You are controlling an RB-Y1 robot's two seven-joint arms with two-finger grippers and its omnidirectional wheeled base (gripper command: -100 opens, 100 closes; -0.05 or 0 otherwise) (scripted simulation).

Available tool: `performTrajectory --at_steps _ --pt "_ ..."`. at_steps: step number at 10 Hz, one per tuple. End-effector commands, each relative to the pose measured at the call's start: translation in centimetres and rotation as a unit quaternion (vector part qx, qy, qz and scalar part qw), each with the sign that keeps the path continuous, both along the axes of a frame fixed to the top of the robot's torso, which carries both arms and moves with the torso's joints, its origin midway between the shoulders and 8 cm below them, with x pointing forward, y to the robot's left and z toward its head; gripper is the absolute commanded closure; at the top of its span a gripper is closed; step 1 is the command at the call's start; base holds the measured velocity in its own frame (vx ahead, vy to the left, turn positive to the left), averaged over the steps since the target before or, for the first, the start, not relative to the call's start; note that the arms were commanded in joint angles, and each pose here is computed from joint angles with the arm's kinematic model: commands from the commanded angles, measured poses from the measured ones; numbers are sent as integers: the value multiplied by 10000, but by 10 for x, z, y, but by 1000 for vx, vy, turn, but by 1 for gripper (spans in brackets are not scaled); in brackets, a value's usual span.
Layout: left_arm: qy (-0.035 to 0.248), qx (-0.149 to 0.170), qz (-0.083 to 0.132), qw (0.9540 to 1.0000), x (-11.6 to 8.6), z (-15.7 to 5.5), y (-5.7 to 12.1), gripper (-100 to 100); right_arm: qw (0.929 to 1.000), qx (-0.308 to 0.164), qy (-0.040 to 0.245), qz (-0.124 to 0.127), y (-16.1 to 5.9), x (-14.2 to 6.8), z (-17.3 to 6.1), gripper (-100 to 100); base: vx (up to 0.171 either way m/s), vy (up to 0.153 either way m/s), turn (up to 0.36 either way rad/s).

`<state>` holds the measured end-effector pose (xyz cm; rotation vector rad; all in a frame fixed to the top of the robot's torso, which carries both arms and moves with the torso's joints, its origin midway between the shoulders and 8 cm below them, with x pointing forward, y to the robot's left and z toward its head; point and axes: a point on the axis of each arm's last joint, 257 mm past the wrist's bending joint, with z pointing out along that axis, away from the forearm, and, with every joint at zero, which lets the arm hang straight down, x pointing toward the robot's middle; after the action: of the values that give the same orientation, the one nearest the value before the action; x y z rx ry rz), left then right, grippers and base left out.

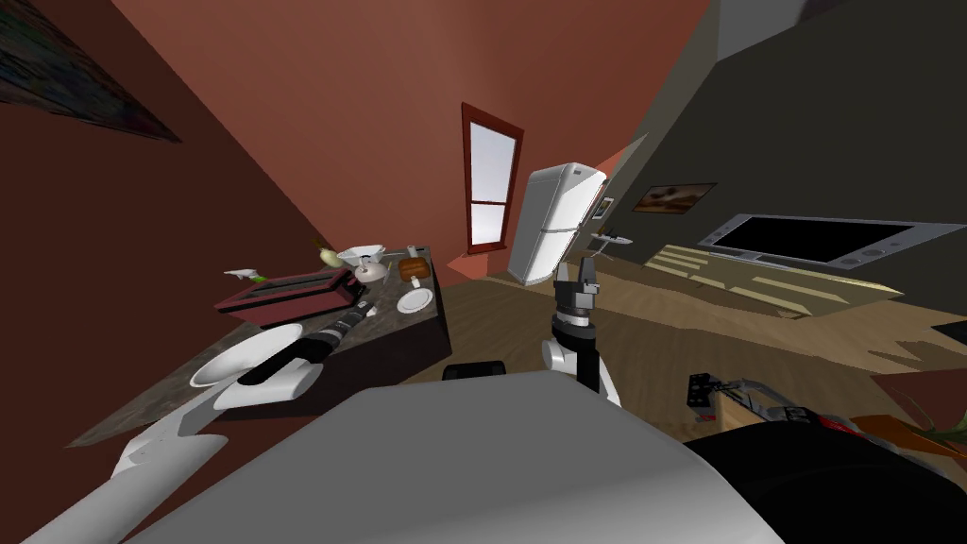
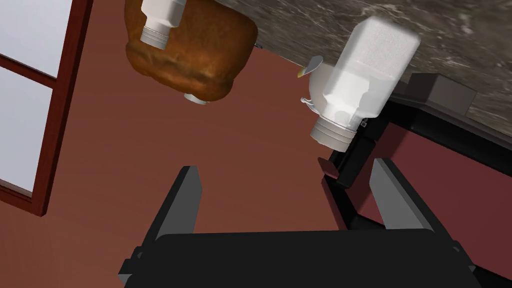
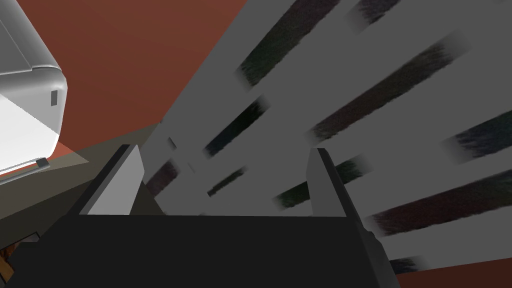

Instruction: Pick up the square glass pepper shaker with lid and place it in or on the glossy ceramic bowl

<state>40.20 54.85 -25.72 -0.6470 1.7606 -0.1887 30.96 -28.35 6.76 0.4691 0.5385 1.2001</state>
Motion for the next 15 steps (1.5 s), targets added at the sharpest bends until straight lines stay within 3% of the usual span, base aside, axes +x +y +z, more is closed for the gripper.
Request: performTrajectory --at_steps 1,6,8,9,10,11,12,13,15 --pt "168 72 83 9998 -2 -10 11 -100 10000 0 0 0 0 0 0 0 62 1 -22" --pt "925 438 416 9939 -19 -37 60 -100 10000 0 0 0 0 0 0 0 58 -3 -47" --pt "1135 544 511 9907 -25 -43 74 -100 10000 0 0 0 0 0 0 0 53 -4 -39" --pt "1055 505 477 9920 -24 -40 69 -100 10000 0 0 0 0 0 0 0 21 -3 -7" --pt "1077 516 483 9917 -25 -40 70 0 10000 0 0 0 0 0 0 0 0 0 0" --pt "1071 505 541 9915 -26 -48 73 -100 10000 0 0 0 0 0 0 0 50 51 -77" --pt "1079 510 517 9915 -26 -45 72 -100 10000 0 0 0 0 0 0 0 31 35 -27" --pt "1074 509 520 9916 -26 -45 72 100 10000 0 0 0 0 0 0 0 4 5 3" --pt "1062 539 507 9916 -25 -43 72 100 10000 0 -1 0 0 0 0 0 0 0 0"
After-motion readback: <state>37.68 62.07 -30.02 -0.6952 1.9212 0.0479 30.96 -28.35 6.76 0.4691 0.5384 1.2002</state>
